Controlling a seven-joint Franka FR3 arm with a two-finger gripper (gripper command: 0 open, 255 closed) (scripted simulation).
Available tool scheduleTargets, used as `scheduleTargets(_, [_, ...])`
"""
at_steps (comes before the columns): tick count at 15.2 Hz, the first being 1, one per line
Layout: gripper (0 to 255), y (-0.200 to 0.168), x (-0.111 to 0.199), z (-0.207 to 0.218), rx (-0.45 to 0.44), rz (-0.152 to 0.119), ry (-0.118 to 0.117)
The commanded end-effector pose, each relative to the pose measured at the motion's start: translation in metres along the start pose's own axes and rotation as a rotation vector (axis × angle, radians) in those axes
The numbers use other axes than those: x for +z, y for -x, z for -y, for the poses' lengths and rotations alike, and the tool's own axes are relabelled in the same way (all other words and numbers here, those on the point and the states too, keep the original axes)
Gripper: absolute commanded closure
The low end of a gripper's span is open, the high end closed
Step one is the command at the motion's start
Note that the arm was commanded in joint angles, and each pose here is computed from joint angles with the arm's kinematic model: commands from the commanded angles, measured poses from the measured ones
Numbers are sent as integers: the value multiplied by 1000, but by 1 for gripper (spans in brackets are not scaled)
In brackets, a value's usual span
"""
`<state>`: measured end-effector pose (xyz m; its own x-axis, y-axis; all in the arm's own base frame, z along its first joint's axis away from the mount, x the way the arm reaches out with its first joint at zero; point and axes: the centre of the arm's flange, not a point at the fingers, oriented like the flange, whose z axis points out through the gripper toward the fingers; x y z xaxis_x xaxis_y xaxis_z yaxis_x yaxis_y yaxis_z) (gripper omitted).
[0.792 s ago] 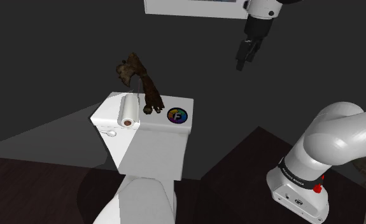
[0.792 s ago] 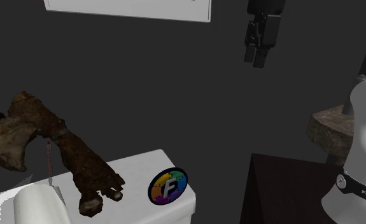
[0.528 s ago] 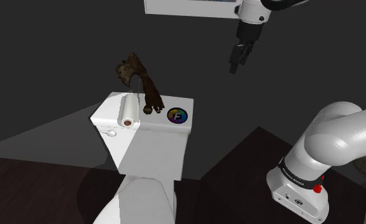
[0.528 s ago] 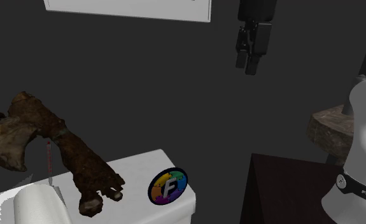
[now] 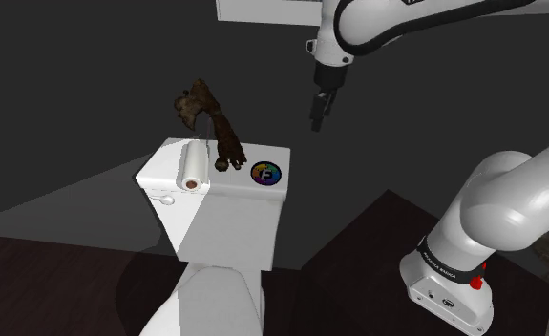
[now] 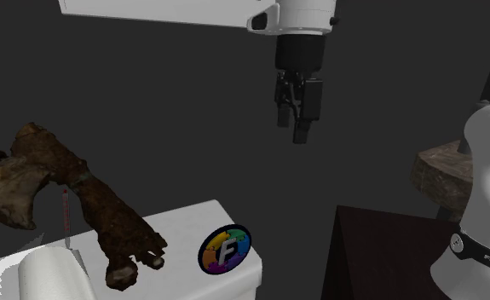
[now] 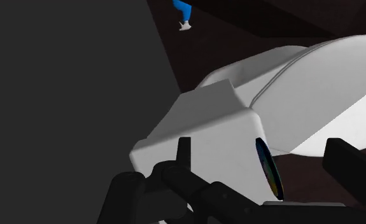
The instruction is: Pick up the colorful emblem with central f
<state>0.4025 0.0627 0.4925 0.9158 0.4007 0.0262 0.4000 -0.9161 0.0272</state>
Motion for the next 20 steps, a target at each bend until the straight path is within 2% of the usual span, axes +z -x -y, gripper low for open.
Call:
scheduleTargets(1, [0, -22, 16, 6, -52, 4, -6])
scheduleTargets(12, [0, -117, 108, 69, -332, 31, -37])
scheduleTargets(20, [0, -118, 150, 71, -336, 32, -37])
